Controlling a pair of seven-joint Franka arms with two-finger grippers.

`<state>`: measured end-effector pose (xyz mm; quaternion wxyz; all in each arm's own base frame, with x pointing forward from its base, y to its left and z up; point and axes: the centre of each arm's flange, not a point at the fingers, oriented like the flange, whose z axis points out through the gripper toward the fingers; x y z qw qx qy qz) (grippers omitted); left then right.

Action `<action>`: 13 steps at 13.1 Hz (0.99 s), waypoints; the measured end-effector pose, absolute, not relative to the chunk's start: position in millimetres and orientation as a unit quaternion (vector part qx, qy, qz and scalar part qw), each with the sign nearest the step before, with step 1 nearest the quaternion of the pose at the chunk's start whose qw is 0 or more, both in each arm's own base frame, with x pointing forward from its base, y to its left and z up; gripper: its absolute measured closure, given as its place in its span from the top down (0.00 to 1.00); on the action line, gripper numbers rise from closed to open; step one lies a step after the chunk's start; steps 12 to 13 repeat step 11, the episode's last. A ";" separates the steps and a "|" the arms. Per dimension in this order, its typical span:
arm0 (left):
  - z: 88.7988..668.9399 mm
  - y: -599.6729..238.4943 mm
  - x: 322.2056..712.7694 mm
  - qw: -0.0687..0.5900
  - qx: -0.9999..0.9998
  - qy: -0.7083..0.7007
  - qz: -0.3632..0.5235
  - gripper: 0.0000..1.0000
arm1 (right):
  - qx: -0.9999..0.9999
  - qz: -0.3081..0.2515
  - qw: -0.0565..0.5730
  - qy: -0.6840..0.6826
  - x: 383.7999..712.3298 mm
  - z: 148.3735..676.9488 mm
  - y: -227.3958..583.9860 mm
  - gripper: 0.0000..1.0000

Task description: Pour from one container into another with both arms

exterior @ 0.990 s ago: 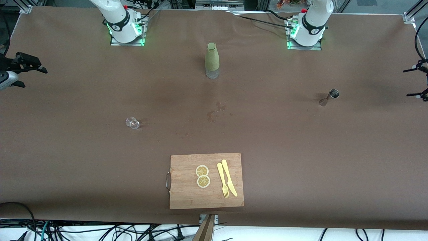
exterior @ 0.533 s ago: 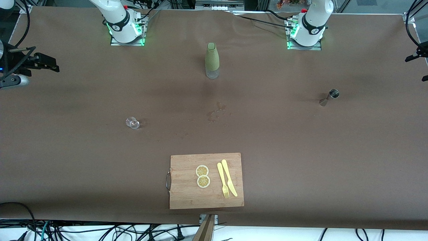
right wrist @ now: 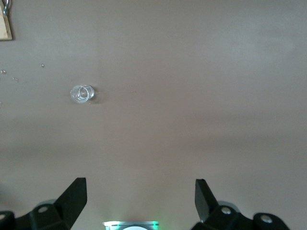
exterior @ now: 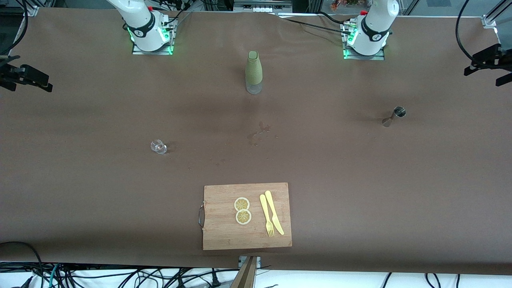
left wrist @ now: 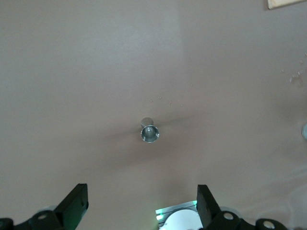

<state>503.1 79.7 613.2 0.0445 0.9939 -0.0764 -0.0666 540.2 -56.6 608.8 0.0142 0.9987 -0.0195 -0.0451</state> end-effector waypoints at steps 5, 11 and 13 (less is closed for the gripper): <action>619.5 -2.1 507.0 0.000 0.998 -0.012 -0.066 1.00 | 0.999 -0.031 0.012 -0.032 544.4 609.3 -58.0 1.00; 622.6 5.3 509.6 0.001 0.999 -0.003 -0.053 1.00 | 1.000 -0.018 0.010 -0.023 547.6 615.9 -46.5 1.00; 622.6 5.3 509.6 0.001 0.999 -0.003 -0.053 1.00 | 1.000 -0.018 0.010 -0.023 547.6 615.9 -46.5 1.00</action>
